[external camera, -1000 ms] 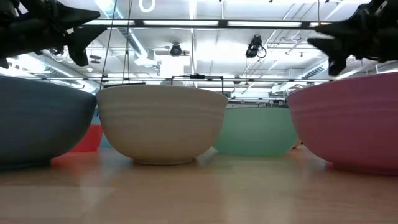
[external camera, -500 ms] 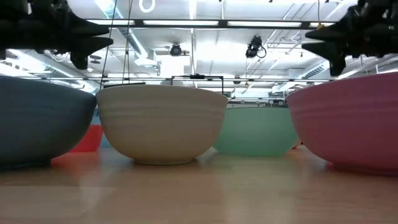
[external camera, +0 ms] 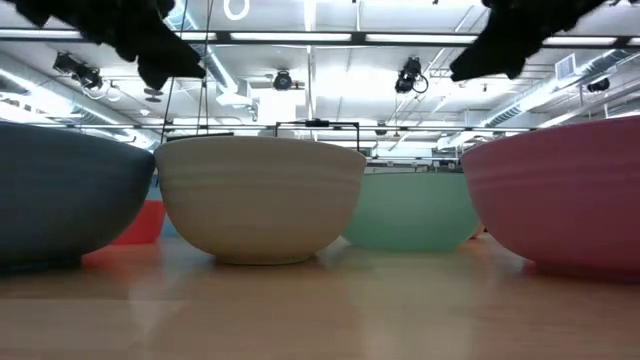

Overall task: Nest bowls inside each other
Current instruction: Stack the light blue bowl on top of the light green bowl

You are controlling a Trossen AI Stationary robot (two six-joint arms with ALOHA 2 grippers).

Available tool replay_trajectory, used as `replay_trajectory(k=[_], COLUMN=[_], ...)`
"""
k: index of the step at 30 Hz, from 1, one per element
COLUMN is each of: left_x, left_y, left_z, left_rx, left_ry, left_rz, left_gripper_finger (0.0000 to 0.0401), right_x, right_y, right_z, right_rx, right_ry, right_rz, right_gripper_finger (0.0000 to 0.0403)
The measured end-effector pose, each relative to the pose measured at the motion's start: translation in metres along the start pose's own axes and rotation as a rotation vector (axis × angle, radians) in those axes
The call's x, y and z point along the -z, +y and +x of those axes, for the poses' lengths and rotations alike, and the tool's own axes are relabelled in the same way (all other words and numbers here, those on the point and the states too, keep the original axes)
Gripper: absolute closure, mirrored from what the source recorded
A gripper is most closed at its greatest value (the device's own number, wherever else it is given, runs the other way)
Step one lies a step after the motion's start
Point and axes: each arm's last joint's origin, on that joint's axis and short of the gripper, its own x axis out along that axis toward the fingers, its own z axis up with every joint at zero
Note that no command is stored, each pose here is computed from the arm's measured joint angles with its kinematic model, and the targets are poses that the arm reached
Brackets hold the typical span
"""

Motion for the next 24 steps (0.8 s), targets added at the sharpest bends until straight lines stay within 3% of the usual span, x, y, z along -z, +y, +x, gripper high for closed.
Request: replay_trajectory(k=[3, 6, 11, 16, 21, 24], left_x=[-0.009, -0.016, -0.013, -0.006, 0.001, 0.004], left_y=[-0.009, -0.015, -0.017, -0.017, -0.013, -0.012], left_z=[0.010, 0.018, 0.028, 0.037, 0.039, 0.039], left_rx=[0.015, -0.037, -0.175, -0.193, -0.272, -0.265], left_ry=[0.141, 0.278, 0.512, 0.618, 0.699, 0.757], left_rz=[0.024, 0.036, 0.105, 0.158, 0.275, 0.342], left_gripper_finger=[0.0233, 0.0233, 0.0233, 0.0233, 0.0233, 0.0233], right_x=[-0.013, -0.023, -0.030, -0.022, -0.015, -0.011], right_y=[0.016, 0.030, 0.046, 0.062, 0.075, 0.080], right_z=[0.010, 0.021, 0.036, 0.043, 0.038, 0.032], right_rx=[0.031, 0.109, 0.202, 0.168, 0.172, 0.192], right_ry=[0.112, 0.201, 0.327, 0.530, 0.561, 0.566], right_rz=[-0.012, 0.031, 0.244, 0.337, 0.367, 0.378], right_gripper_finger=[0.0279, 0.0283, 0.0296, 0.0303, 0.0302, 0.0303])
